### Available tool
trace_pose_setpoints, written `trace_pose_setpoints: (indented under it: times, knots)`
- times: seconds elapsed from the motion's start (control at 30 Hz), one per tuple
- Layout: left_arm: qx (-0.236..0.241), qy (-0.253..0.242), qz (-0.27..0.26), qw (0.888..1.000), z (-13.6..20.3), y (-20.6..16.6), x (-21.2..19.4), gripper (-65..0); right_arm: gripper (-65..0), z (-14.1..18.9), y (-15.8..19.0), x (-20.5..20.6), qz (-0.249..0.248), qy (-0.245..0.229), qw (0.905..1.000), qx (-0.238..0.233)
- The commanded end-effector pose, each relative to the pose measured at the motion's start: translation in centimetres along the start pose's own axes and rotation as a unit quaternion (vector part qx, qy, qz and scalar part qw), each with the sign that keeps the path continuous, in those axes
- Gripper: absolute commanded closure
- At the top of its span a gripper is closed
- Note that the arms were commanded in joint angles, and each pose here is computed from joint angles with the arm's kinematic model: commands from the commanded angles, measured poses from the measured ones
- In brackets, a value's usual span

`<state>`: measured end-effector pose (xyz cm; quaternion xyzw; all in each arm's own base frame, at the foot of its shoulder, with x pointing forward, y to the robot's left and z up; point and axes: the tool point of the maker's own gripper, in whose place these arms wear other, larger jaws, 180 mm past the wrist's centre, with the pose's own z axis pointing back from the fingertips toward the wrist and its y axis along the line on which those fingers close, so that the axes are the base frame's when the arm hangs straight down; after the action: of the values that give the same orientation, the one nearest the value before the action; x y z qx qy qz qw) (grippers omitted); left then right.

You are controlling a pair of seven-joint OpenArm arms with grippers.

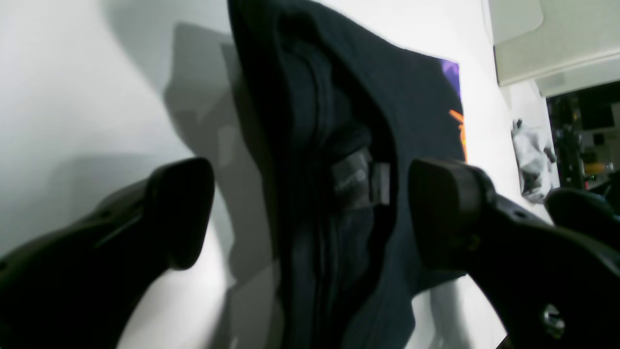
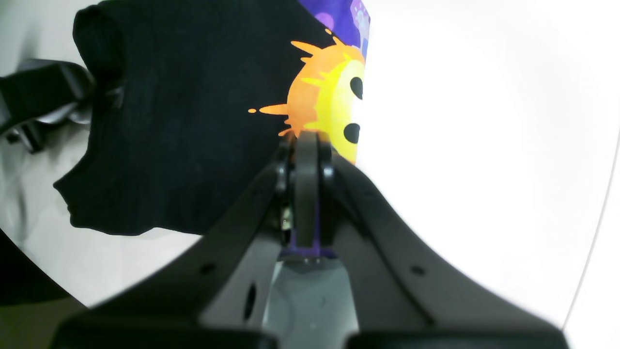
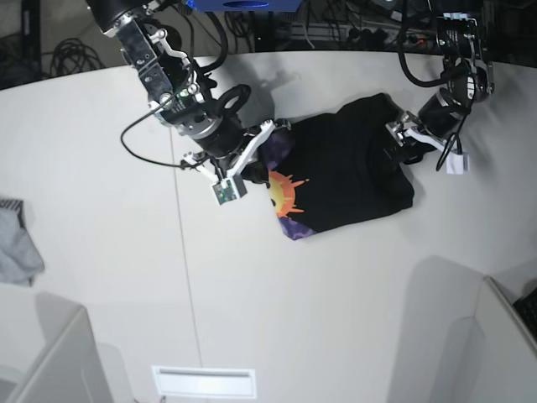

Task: Fold the T-shirt properly
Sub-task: 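Open both grippers and lift them away from the folded shirt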

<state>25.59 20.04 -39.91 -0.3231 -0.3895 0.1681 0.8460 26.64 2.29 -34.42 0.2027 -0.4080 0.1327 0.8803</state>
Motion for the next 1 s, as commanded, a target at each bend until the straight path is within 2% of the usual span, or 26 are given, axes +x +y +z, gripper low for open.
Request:
trace_pose_setpoints:
  times: [0.0,0.27,0.33,0.43,0.53,0.63,0.7,0.77,0.83,0.97]
  knots:
    - [-0.013,-0.017,-0.007,1.000,0.0,-0.6,1.3,-59.2,0.0,0.4,0.0,1.5,0.002,-0.028,0.9996,0.002]
    - [-0.019,0.010,0.011,1.000,-2.2,-0.3,0.1,-59.1,0.0,1.1,-1.9,1.4,-0.018,-0.032,0.9991,-0.023]
    - [-0.016,0.016,0.014,1.000,-2.6,0.0,-0.2,-56.4,0.0,1.2,-2.5,1.4,-0.022,-0.033,0.9988,-0.030]
    - [0.003,0.032,-0.008,0.999,-2.7,0.8,-0.8,-45.4,0.0,1.3,-2.5,1.0,-0.024,-0.029,0.9988,-0.031]
    - [0.017,0.041,-0.029,0.999,-3.0,1.2,-0.8,-29.0,0.0,1.3,-2.5,1.0,-0.025,-0.028,0.9988,-0.031]
    - [0.024,0.049,-0.027,0.998,-3.1,1.9,-1.0,-11.7,0.0,1.4,-2.7,1.0,-0.026,-0.029,0.9987,-0.034]
    - [0.025,0.073,-0.029,0.997,-3.6,1.9,-1.1,0.0,0.0,1.6,-3.8,1.0,-0.035,-0.031,0.9977,-0.048]
    - [0.032,0.115,-0.053,0.991,-4.2,1.9,-1.8,0.0,0.0,2.0,-5.0,0.8,-0.046,-0.031,0.9963,-0.065]
    - [0.052,0.151,-0.100,0.982,-4.5,2.3,-1.7,0.0,0.0,2.4,-6.6,0.5,-0.056,-0.032,0.9942,-0.086]
    - [0.068,0.191,-0.173,0.964,-5.6,2.1,-1.9,0.0,0.0,3.5,-9.1,0.0,-0.075,-0.040,0.9889,-0.122]
